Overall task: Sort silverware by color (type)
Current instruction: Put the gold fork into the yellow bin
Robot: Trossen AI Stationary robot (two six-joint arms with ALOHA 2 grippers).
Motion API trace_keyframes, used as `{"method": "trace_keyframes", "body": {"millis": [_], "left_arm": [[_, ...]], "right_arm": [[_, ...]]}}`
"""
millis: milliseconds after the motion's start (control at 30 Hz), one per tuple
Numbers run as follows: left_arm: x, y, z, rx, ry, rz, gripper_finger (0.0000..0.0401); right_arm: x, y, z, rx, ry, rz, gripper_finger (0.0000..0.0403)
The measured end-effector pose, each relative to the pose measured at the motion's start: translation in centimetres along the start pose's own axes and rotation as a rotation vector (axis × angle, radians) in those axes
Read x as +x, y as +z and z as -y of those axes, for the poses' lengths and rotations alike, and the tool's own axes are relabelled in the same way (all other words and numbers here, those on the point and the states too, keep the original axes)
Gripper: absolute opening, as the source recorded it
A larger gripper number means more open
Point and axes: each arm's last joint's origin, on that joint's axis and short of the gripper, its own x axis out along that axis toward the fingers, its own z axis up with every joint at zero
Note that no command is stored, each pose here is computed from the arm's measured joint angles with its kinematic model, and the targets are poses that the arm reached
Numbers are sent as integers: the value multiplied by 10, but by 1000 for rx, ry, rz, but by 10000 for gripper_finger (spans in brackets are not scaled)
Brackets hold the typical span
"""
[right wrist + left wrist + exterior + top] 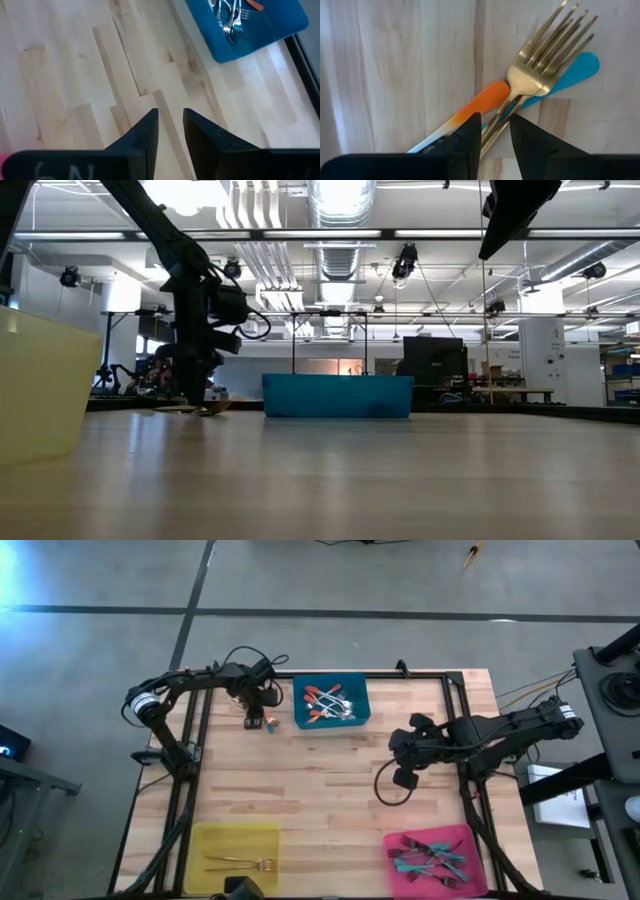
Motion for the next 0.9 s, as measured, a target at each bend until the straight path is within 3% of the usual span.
{"method": "trace_keyframes", "body": {"millis": [267,533,800,900], "left_arm": [[10,1,-3,-127,-18,-24,87],[12,10,-14,-141,7,-66,82],[16,26,-31,-211,-87,-186,14],[18,33,-40,-221,-133,-233,6]], "right_arm": [[0,0,0,-15,-1,0,79],[0,0,1,-12,-2,0,79],[0,0,1,-14,-2,0,79],[0,0,1,-14,-2,0,79]]}}
